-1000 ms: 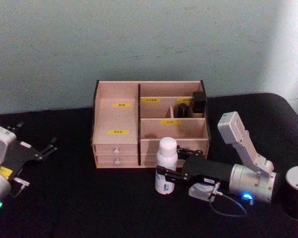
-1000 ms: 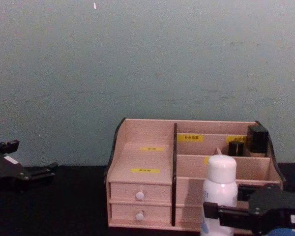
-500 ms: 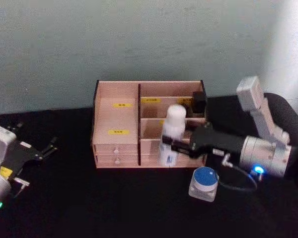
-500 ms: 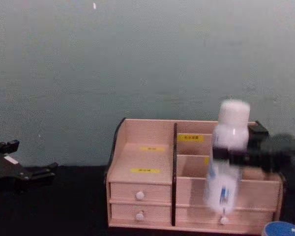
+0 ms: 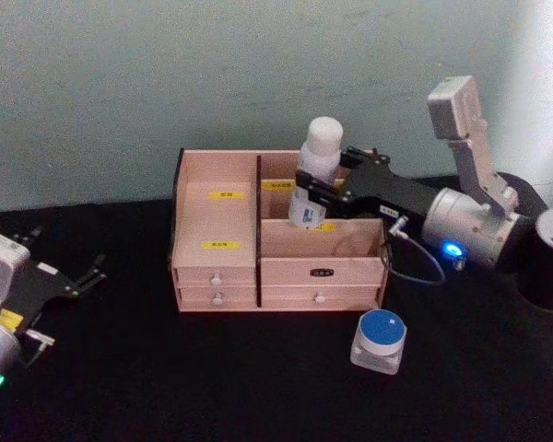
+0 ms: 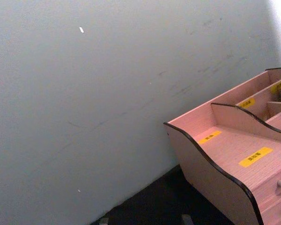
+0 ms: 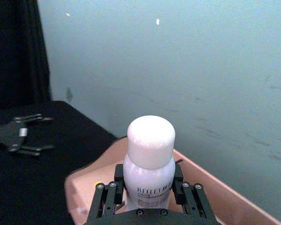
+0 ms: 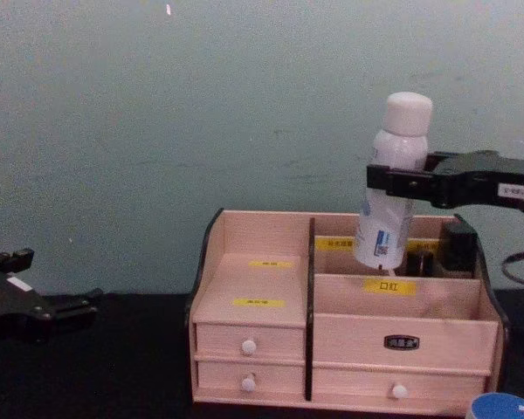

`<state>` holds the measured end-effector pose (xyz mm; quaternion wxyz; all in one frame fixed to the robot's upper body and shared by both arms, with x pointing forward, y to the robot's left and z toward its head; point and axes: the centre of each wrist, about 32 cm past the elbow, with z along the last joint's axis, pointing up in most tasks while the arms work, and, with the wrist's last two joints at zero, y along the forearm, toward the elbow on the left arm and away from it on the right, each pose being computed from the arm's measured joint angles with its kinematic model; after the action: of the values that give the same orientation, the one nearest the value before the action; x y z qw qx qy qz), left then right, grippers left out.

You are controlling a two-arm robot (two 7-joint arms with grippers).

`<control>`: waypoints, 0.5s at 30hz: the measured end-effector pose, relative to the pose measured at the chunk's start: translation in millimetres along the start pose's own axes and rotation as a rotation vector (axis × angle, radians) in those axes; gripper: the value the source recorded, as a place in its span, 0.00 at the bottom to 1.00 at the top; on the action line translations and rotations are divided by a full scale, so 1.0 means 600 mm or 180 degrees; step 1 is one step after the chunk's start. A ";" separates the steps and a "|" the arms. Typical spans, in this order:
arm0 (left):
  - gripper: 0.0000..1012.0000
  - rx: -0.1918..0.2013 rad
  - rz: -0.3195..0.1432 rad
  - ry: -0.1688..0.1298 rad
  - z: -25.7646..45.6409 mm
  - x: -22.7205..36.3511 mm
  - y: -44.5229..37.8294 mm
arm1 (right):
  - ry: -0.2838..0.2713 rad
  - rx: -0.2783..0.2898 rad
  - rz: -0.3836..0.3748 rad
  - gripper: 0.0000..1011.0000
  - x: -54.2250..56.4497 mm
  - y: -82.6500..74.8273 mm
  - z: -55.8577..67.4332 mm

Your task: Pick up the facial cleanser and watermelon frost from the table and place them into the tiered storage box.

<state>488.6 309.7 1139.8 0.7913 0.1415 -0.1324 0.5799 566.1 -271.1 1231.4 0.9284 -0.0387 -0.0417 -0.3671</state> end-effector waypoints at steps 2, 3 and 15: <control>0.99 0.0000 0.0000 0.0000 0.000 0.0000 0.000 | -0.0017 -0.0009 -0.0032 0.59 0.002 0.007 0.000; 0.99 0.0000 0.0000 0.0000 0.000 0.0000 0.000 | -0.0028 -0.0023 -0.0072 0.59 0.006 0.018 0.000; 0.99 0.0000 0.0000 0.0000 0.000 0.0000 0.000 | -0.0005 -0.0108 -0.0204 0.59 0.022 0.055 -0.007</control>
<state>488.6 309.6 1139.8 0.7913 0.1415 -0.1325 0.5799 598.6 -256.7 1227.4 0.9154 -0.0533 -0.0374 -0.3973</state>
